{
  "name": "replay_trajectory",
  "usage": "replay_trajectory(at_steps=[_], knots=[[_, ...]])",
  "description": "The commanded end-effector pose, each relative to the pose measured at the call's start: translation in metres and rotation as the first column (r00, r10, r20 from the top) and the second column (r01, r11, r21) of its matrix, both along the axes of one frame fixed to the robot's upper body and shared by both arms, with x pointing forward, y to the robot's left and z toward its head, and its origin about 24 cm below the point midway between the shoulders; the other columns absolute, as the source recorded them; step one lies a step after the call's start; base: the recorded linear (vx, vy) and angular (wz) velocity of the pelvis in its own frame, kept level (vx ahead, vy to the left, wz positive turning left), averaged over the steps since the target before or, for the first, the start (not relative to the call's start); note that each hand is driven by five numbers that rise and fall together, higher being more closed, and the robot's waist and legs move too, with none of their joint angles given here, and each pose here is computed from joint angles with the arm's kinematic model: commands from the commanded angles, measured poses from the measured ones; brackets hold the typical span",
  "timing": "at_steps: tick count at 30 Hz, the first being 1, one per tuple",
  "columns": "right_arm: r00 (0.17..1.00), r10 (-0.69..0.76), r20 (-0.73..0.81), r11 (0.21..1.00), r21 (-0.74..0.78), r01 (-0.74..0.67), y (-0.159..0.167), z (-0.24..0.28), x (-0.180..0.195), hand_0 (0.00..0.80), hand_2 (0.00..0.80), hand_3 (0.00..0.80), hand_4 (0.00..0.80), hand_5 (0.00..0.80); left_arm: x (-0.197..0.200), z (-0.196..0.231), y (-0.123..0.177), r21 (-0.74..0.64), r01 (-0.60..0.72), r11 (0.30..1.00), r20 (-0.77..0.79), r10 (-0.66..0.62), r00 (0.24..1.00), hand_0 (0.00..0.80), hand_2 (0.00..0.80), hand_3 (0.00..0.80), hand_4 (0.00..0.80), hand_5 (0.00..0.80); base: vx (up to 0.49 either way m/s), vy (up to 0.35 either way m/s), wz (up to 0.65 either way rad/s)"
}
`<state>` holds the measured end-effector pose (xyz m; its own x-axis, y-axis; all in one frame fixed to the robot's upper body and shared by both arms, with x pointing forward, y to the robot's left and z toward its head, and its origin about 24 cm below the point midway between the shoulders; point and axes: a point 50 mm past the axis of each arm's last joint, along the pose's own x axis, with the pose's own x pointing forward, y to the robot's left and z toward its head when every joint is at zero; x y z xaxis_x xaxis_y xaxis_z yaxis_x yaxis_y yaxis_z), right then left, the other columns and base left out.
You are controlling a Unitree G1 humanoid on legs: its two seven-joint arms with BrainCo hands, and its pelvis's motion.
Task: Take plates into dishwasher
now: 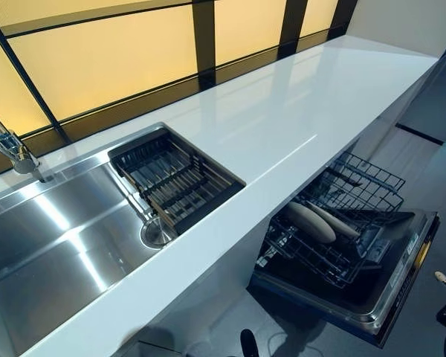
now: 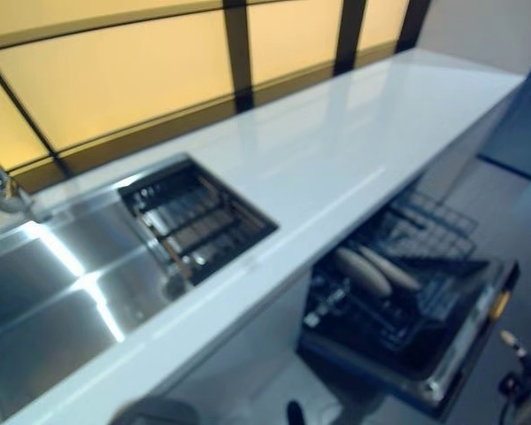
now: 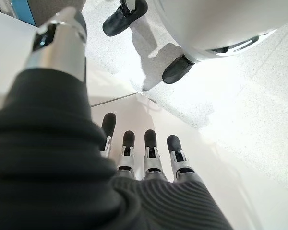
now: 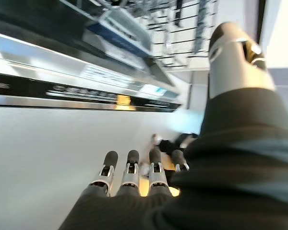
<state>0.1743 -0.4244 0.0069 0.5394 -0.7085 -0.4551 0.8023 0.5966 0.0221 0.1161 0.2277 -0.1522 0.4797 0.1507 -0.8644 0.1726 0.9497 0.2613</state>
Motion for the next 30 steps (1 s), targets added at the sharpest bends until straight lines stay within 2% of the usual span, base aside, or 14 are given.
replay_trajectory(at_steps=[1,6,10,17,30], knots=[[0.990,-0.001,0.139,1.000,0.011,-0.001,-0.004,0.017,0.022,0.000,0.000,0.000,0.000,0.000,0.073,0.040,0.034,0.097,-0.040,0.994,0.255,0.015,0.967,0.000,0.000,0.000,0.000,0.000,-0.025,-0.037,0.06],[0.980,0.012,0.199,0.980,0.192,-0.051,0.013,-0.010,0.021,0.000,0.000,0.000,0.000,0.000,0.083,0.045,0.033,0.102,-0.025,0.994,0.274,-0.003,0.962,0.000,0.000,0.000,0.000,0.000,-0.048,-0.062,0.12],[0.976,0.039,0.215,0.959,0.266,-0.097,0.026,-0.025,0.024,0.000,0.000,0.000,0.000,0.000,0.093,0.051,0.033,0.108,-0.014,0.994,0.289,-0.018,0.957,0.000,0.000,0.000,0.000,0.000,-0.066,-0.066,0.03],[0.976,0.075,0.204,0.937,0.321,-0.139,0.043,-0.042,0.029,0.000,0.000,0.000,0.000,0.000,0.110,0.060,0.031,0.112,0.011,0.994,0.326,-0.047,0.944,0.000,0.000,0.000,0.000,0.000,-0.069,-0.055,0.00],[0.941,0.176,0.288,0.891,0.359,-0.276,0.070,-0.042,0.061,0.000,0.000,0.000,0.000,0.000,0.133,0.074,0.021,0.108,0.058,0.992,0.369,-0.094,0.925,0.000,0.000,0.000,0.000,0.000,-0.058,-0.017,0.03]])
